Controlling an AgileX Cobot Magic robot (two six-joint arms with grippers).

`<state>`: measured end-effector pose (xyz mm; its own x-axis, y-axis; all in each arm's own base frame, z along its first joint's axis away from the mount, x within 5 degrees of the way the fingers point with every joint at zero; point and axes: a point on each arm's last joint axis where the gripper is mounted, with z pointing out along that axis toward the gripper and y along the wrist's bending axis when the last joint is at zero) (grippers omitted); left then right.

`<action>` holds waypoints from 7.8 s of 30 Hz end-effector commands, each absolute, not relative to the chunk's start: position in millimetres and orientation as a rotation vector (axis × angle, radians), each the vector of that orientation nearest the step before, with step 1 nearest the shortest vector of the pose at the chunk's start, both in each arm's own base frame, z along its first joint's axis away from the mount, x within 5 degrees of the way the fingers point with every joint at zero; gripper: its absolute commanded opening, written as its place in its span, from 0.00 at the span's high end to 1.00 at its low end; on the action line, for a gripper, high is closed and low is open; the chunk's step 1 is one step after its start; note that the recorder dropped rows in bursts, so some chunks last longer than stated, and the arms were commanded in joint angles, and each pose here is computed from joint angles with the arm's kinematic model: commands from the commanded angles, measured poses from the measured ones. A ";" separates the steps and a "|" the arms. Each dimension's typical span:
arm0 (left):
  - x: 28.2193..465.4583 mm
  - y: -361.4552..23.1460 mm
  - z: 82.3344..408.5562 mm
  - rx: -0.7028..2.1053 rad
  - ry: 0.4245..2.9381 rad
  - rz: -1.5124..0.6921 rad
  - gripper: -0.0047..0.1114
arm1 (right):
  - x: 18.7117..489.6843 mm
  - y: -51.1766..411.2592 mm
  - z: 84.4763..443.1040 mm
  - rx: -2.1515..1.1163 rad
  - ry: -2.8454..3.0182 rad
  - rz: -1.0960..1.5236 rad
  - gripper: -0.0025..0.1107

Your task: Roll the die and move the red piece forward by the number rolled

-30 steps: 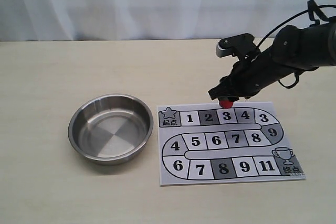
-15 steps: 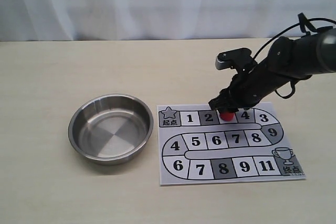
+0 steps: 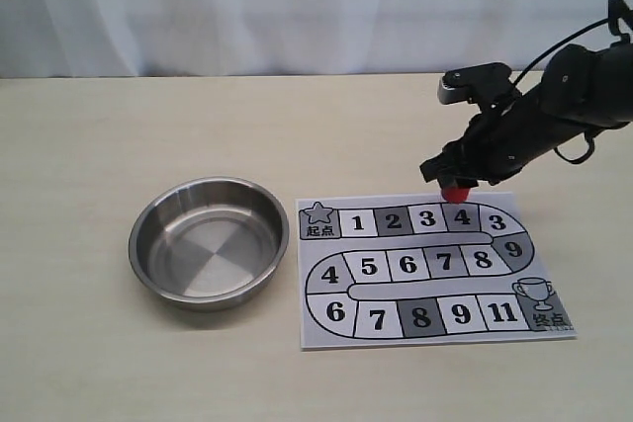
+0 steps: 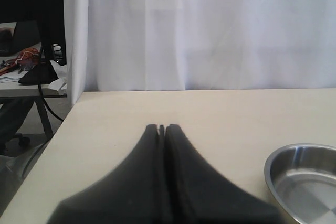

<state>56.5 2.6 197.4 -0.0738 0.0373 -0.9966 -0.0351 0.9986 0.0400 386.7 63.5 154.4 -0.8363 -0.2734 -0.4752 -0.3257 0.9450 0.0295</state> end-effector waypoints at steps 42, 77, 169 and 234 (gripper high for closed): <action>56.3 2.6 200.2 0.003 1.627 0.059 0.96 | 384.0 54.8 159.5 -0.321 2.643 0.167 0.45; 56.3 2.6 200.2 0.003 1.627 0.059 0.96 | 353.4 -31.9 205.8 -0.004 2.795 0.041 0.94; 56.3 2.6 200.2 0.003 1.627 0.059 0.96 | 53.9 0.3 225.4 -0.083 1.460 -0.086 0.94; 56.3 2.6 200.2 0.003 1.627 0.059 0.96 | 56.2 -0.1 198.5 -0.066 1.644 -0.061 0.94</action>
<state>56.5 2.6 197.4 -0.0738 0.0373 -0.9966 -0.0351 0.9986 0.0400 56.5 -0.1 199.3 -0.0739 -0.0758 -0.9944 -0.0049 0.9971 -0.0756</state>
